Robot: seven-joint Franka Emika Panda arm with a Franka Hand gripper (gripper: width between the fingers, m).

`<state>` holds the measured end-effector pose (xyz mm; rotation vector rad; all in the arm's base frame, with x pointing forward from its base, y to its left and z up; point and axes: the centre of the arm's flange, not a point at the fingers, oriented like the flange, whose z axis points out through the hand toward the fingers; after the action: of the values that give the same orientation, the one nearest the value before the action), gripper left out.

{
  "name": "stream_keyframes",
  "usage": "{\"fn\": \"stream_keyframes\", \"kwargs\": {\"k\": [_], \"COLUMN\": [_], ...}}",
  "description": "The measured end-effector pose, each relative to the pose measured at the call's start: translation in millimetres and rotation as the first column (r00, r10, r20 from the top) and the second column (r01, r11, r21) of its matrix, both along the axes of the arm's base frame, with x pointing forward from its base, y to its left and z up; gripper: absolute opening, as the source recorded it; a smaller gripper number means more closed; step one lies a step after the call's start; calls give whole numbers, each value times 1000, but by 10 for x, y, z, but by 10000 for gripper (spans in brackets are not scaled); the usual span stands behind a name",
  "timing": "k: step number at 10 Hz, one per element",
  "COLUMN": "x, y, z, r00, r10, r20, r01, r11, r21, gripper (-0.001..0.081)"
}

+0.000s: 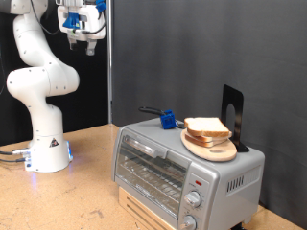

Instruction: Make a piece of toast with the oven

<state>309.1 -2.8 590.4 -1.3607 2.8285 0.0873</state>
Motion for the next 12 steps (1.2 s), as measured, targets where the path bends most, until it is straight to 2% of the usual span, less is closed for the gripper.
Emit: {"fn": "stream_keyframes", "kwargs": {"k": [1, 2, 3, 4, 5, 6, 7, 8, 9, 10, 11, 12], "x": [7, 45, 112, 170, 162, 142, 129, 127, 153, 205, 242, 237], "y": [-60, -159, -261, -270, -273, -243, -239, -255, -285, -317, -310, -315], "z": [21, 41, 40, -2, -4, 2, 30, 49, 40, -16, -76, -76], "r00": [992, 969, 931, 889, 909, 876, 813, 734, 643, 544, 459, 499], "r10": [123, 236, 342, 429, 389, 455, 550, 639, 718, 788, 837, 814], "r20": [24, 72, 131, 161, 152, 157, 191, 230, 267, 289, 297, 296], "r01": [-124, -239, -350, -440, -400, -470, -573, -669, -752, -822, -870, -848], "r11": [992, 970, 936, 897, 915, 880, 815, 739, 658, 570, 492, 529], "r21": [26, 43, 45, 45, 49, 74, 90, 78, 44, -6, -42, -27], "gripper": [682, 682, 682, 682, 682, 682, 682, 682, 682, 682, 682, 682]}}
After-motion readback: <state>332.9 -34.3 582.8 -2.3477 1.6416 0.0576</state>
